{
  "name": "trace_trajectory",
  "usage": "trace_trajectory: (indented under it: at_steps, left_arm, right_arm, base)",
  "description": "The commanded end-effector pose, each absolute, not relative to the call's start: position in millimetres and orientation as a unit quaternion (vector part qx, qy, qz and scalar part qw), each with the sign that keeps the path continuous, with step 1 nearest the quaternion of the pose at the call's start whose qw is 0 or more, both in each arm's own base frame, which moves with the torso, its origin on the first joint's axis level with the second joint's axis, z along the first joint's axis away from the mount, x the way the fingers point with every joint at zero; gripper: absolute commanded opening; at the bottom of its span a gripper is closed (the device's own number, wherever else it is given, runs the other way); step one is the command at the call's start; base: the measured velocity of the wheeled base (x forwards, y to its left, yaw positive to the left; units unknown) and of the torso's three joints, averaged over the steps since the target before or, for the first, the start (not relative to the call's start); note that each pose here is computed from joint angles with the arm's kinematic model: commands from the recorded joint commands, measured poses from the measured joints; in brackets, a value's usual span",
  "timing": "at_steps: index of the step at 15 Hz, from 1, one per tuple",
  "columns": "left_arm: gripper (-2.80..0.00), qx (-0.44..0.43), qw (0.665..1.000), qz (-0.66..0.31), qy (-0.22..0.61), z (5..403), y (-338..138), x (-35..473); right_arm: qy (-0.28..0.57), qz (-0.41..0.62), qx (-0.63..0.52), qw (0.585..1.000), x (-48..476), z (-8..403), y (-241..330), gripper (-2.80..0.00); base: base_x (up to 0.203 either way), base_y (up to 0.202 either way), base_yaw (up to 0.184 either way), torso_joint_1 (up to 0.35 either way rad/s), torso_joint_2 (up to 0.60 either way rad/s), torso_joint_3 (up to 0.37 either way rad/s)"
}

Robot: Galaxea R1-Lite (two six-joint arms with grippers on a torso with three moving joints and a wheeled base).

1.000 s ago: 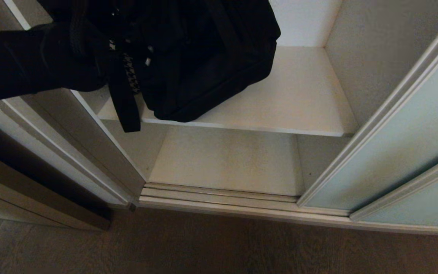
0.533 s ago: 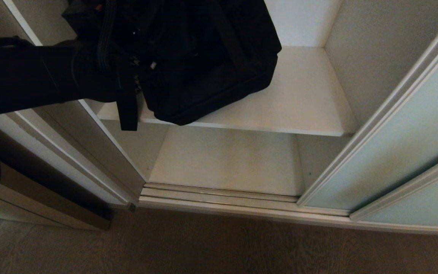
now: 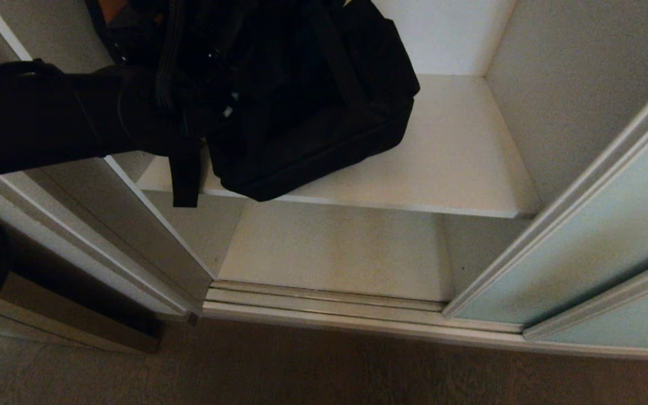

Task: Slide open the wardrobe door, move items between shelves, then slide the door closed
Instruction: Place the basket on the higher shelf

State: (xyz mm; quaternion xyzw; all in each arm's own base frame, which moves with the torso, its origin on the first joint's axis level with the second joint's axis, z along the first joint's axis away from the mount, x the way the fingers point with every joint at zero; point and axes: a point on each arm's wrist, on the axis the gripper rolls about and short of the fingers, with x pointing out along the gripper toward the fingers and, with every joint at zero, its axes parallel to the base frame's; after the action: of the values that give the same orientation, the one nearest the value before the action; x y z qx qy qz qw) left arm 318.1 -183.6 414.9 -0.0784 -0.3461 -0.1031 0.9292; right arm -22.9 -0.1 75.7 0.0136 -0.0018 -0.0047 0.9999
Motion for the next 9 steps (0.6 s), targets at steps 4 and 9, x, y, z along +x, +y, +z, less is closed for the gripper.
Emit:
trace_trajectory:
  at_steps: [4,9]
  left_arm:
    - [-2.80,-0.083,0.931,-0.092,-0.343,413.8,-185.0,317.0]
    - [-2.80,-0.094,0.923,-0.089,-0.363,418.7,-184.1,313.5]
  right_arm:
    - [-0.001,-0.005,0.013,1.000,-22.7,75.4,-0.1,-2.80]
    - [-0.001,-0.005,0.013,1.000,-22.7,75.4,-0.1,-2.80]
  base:
    - [0.151,0.000,0.003,0.007,0.00,-0.002]
    - [0.000,0.000,0.000,0.000,0.00,0.000]
